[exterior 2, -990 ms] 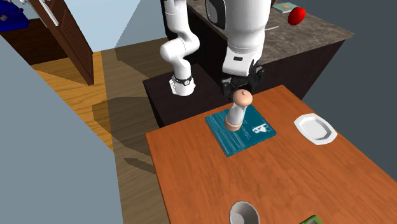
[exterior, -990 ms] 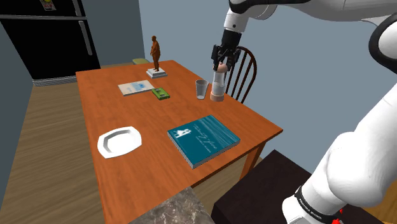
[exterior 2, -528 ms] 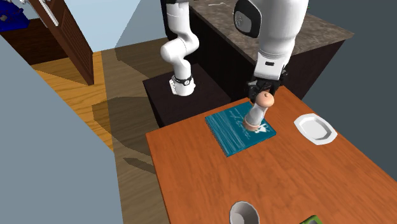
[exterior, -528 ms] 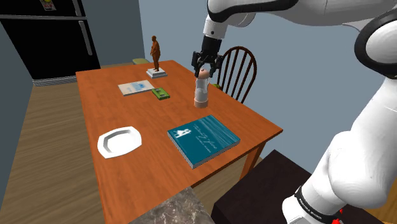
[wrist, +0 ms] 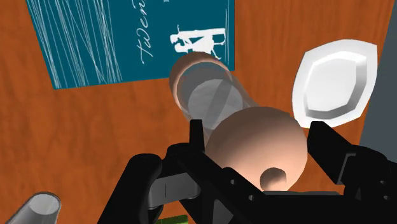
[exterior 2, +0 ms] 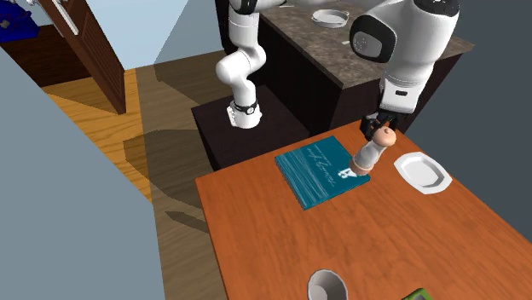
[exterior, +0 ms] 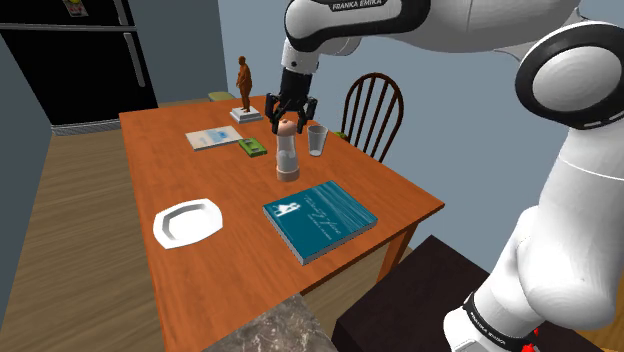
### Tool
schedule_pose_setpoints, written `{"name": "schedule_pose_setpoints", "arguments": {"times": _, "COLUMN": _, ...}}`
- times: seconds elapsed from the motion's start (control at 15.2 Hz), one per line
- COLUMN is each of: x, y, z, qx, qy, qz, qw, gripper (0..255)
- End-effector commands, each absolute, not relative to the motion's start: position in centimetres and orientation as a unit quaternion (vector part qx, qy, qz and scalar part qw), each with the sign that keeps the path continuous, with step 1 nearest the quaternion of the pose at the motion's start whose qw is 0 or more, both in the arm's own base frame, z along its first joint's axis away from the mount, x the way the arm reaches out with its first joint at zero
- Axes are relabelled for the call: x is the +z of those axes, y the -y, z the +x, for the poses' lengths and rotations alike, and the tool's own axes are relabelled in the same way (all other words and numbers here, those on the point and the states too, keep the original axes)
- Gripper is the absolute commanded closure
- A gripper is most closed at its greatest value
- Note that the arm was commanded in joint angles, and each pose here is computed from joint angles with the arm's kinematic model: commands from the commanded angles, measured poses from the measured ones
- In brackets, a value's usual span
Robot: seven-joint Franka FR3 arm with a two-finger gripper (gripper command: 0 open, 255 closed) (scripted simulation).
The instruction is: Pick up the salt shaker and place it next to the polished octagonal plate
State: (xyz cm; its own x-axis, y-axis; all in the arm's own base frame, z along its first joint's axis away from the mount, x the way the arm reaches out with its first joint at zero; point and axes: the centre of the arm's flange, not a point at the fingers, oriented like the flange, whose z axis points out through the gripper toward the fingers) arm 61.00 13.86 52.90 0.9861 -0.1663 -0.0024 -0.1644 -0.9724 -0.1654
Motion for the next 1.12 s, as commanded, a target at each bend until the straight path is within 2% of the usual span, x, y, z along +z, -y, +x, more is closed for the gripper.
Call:
{"name": "schedule_pose_setpoints", "arguments": {"times": 0.0, "x": 52.4, "y": -16.7, "z": 61.7, "qx": -0.006, "qy": -0.084, "qz": -0.993, "qw": 0.083, "gripper": 255}}
{"name": "schedule_pose_setpoints", "arguments": {"times": 0.73, "x": 48.7, "y": -29.6, "z": 66.1, "qx": -0.006, "qy": -0.084, "qz": -0.993, "qw": 0.083, "gripper": 255}}
{"name": "schedule_pose_setpoints", "arguments": {"times": 1.06, "x": 46.0, "y": -29.6, "z": 66.1, "qx": -0.006, "qy": -0.084, "qz": -0.993, "qw": 0.083, "gripper": 255}}
